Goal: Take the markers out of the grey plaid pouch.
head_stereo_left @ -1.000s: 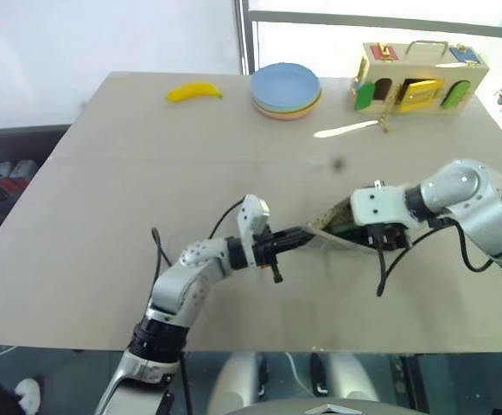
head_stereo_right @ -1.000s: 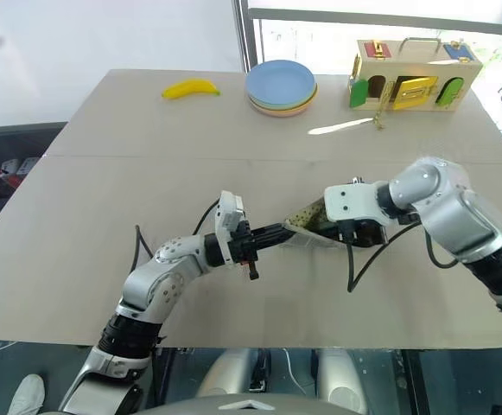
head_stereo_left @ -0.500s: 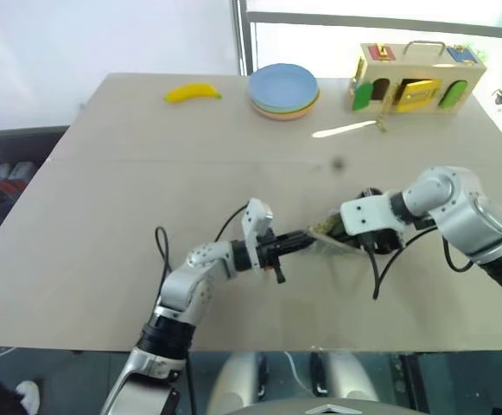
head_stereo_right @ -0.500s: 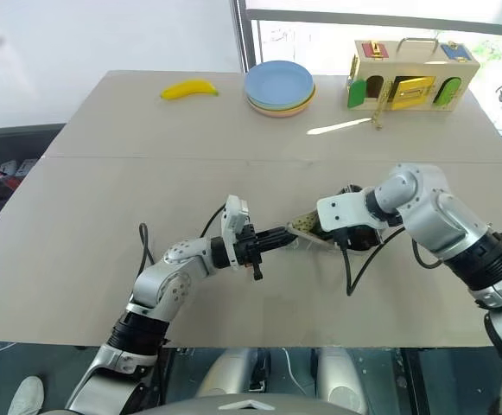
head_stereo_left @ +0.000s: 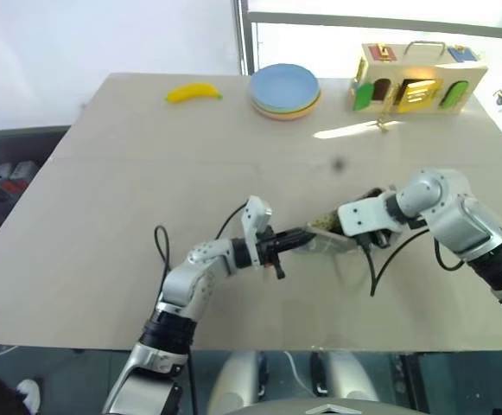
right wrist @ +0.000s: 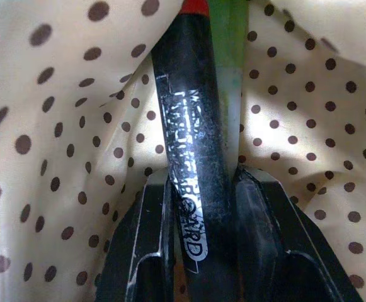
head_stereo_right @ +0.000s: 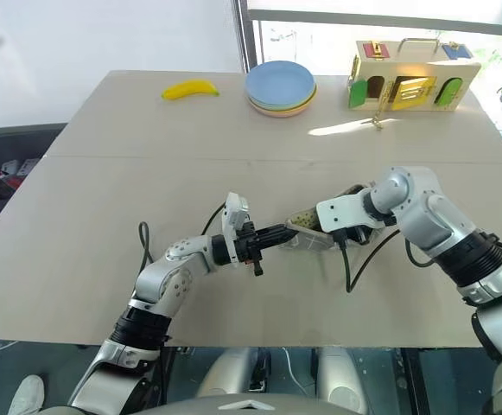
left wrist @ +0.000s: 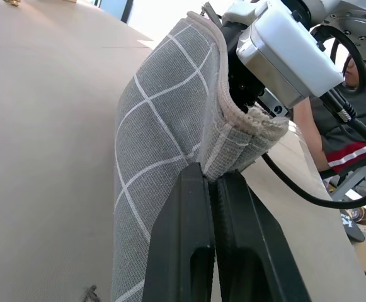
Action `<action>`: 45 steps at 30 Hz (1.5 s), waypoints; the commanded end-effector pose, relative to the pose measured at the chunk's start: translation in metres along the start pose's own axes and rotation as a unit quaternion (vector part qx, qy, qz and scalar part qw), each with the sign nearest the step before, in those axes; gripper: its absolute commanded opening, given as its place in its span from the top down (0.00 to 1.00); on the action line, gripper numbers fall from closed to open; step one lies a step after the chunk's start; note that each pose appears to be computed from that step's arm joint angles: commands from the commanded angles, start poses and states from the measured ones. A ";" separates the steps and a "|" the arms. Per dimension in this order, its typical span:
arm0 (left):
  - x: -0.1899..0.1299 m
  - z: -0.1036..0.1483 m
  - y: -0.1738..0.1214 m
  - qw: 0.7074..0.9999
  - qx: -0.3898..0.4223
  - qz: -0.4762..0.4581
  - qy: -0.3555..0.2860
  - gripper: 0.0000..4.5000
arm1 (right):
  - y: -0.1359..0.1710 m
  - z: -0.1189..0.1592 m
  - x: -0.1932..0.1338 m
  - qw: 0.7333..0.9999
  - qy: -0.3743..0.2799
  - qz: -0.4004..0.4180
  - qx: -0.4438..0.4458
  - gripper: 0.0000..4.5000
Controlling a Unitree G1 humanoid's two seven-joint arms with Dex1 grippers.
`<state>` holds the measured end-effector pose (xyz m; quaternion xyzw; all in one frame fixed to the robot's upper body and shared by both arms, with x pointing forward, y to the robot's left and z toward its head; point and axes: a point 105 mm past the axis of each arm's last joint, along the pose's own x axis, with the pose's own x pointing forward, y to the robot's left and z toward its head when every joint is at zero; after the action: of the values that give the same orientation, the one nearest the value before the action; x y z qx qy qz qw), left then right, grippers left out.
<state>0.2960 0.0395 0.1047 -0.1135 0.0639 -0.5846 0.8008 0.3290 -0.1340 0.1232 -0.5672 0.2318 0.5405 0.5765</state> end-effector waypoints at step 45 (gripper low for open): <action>-0.004 0.017 0.010 0.999 0.003 0.019 -0.035 1.00 | -0.021 0.012 -0.055 0.975 -0.122 -0.098 0.159 0.83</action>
<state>0.3108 0.0514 0.1110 -0.1312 0.0478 -0.5523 0.8219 0.3231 -0.1392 0.1698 -0.4131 0.2086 0.5127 0.7232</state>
